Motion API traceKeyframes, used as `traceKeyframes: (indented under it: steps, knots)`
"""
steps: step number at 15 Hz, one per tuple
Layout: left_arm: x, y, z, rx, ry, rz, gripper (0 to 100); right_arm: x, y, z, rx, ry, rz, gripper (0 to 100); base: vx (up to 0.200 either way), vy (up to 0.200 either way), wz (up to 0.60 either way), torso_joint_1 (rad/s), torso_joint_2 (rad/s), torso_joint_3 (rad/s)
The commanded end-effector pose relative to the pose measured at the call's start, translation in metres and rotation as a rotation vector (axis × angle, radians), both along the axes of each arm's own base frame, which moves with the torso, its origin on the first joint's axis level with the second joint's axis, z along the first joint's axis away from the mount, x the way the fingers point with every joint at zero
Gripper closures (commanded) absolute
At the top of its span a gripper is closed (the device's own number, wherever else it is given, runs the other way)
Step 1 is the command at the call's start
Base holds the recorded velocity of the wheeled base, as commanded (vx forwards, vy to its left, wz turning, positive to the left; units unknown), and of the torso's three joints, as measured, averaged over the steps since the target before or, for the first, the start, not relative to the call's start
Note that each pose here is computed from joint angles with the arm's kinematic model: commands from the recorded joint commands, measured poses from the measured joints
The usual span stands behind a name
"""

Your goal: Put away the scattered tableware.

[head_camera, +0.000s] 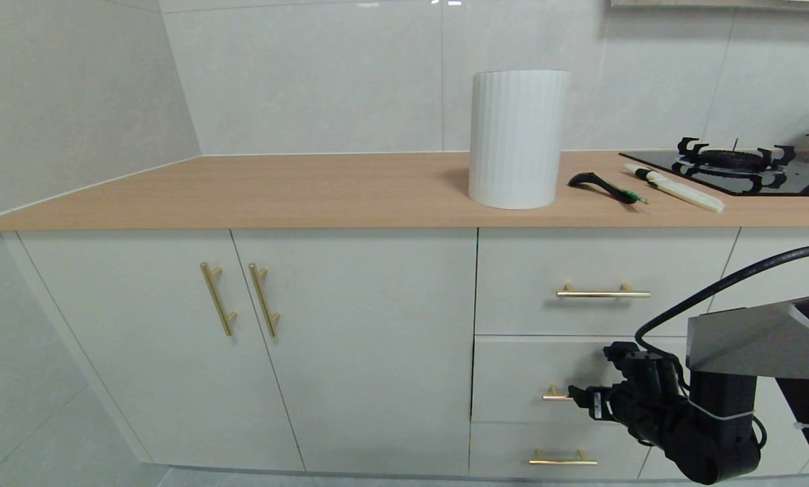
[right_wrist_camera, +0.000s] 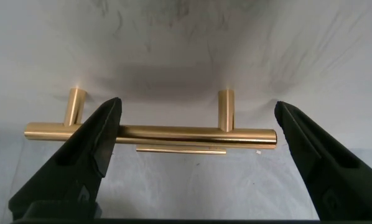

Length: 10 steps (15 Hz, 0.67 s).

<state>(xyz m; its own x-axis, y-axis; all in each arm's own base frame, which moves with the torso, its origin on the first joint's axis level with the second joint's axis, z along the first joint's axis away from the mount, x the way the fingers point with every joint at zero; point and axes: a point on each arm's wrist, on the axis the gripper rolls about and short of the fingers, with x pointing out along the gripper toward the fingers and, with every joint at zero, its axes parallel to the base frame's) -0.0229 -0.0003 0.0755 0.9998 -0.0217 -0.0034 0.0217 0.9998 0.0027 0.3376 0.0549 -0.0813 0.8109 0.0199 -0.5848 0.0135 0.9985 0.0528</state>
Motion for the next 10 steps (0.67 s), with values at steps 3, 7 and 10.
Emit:
traceKeyframes:
  steps: [3, 7, 10]
  knots:
    - [0.000, 0.000, 0.000, 0.000, 0.000, 0.000, 0, -0.023, 0.002, 0.016, -0.012, 0.032, 0.014, 0, 0.000, 0.000, 0.00, 0.000, 0.00, 0.000]
    - [0.000, 0.000, 0.000, 0.000, 0.000, 0.000, 0, -0.063, 0.009, 0.074, -0.017, 0.056, 0.071, 0, 0.000, 0.000, 0.00, 0.000, 0.00, 0.000]
    - [0.000, 0.000, 0.000, 0.000, 0.000, 0.000, 0, -0.086, 0.015, 0.136, -0.016, 0.068, 0.118, 0, 0.000, 0.000, 0.00, 0.000, 0.00, 0.000]
